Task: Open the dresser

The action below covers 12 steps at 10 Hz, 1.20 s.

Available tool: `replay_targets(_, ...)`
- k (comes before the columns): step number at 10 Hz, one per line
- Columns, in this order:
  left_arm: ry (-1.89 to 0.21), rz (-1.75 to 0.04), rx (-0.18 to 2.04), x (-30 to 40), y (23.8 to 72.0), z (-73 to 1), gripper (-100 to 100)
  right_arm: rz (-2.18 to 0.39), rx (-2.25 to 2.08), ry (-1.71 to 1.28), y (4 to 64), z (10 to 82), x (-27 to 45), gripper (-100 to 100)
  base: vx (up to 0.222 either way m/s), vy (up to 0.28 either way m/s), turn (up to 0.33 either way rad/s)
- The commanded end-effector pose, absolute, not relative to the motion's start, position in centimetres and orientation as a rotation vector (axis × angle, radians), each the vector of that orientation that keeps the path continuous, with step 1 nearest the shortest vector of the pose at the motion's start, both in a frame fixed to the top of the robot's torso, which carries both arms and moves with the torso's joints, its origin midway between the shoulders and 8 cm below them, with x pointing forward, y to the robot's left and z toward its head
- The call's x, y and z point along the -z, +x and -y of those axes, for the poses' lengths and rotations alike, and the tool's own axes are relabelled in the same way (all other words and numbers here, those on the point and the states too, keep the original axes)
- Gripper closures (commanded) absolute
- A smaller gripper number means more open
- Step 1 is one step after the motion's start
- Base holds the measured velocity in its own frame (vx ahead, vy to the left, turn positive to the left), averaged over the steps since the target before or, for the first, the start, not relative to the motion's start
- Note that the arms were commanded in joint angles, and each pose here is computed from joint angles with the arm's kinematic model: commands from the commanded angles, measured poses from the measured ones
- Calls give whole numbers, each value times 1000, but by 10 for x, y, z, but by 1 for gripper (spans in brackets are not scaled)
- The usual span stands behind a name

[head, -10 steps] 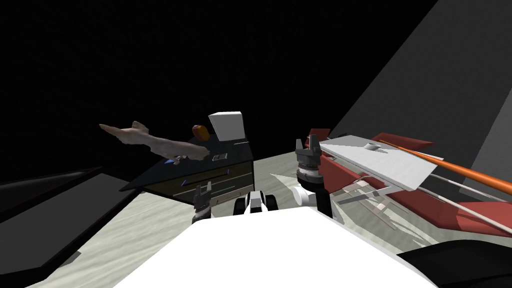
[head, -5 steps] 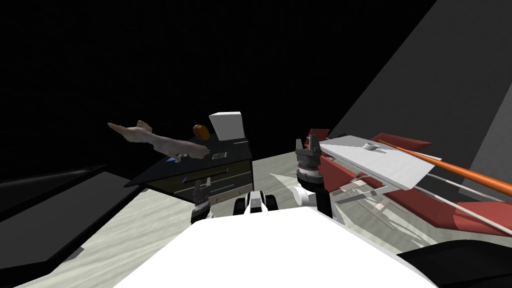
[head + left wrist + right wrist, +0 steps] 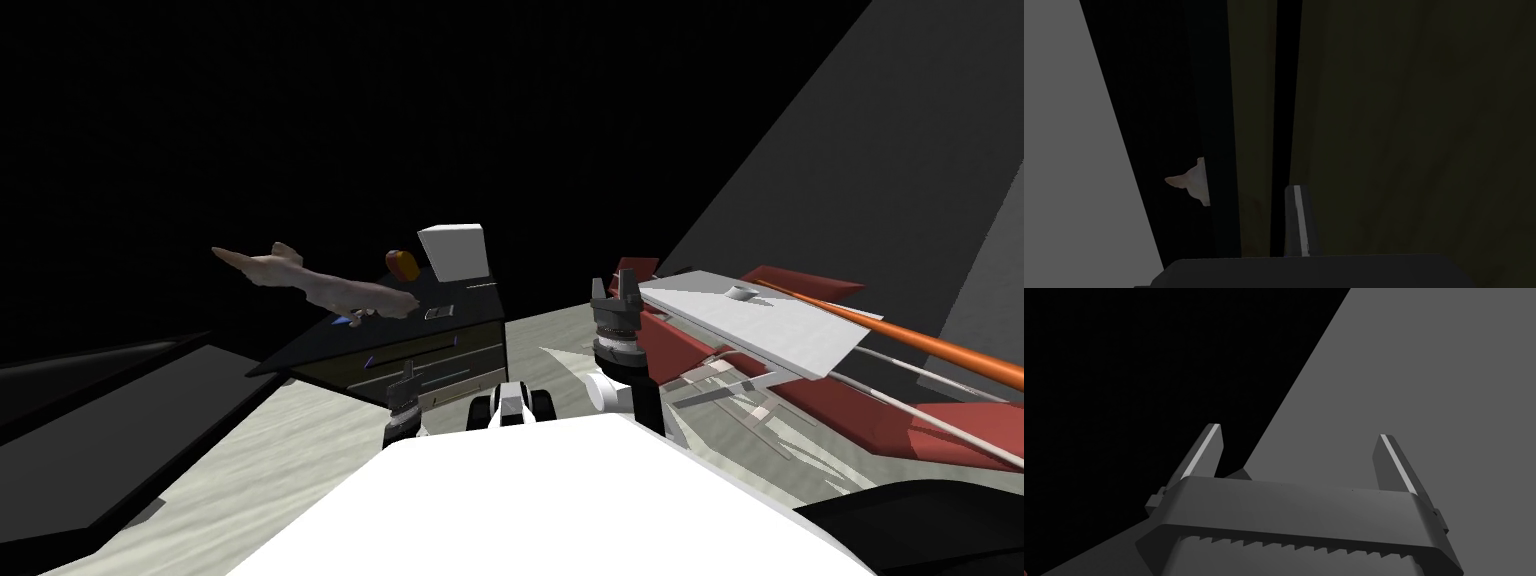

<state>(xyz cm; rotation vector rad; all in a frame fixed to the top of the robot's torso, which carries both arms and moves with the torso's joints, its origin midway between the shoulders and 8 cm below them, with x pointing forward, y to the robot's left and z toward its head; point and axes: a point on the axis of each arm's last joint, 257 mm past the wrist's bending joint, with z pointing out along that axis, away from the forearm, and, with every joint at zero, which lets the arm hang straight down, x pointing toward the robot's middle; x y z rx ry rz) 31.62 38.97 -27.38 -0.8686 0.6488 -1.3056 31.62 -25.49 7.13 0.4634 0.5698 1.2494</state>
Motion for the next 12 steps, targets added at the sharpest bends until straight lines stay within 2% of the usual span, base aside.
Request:
replay_targets(1, -868, -646, 1304, 281, 299, -379, 100, -570, -1249, 463, 316, 255, -71, 0, 30, 41, -9)
replay_targets(3, -870, -646, 1303, 282, 298, -378, 100, -570, -1249, 463, 316, 255, -71, 0, 20, 21, -6)
replay_targets(4, -864, -641, 1305, 276, 308, -383, -100, -570, -1249, 463, 316, 255, -71, 0, -19, -61, 25)
replay_targets(7, -859, -638, 1306, 271, 317, -386, -100, -569, -1250, 464, 316, 255, -71, 0, -46, -118, 18)
replay_targets(12, -865, -605, 1247, 264, 360, -386, -100, -570, -1249, 463, 316, 255, -71, 0, -98, 53, -107)
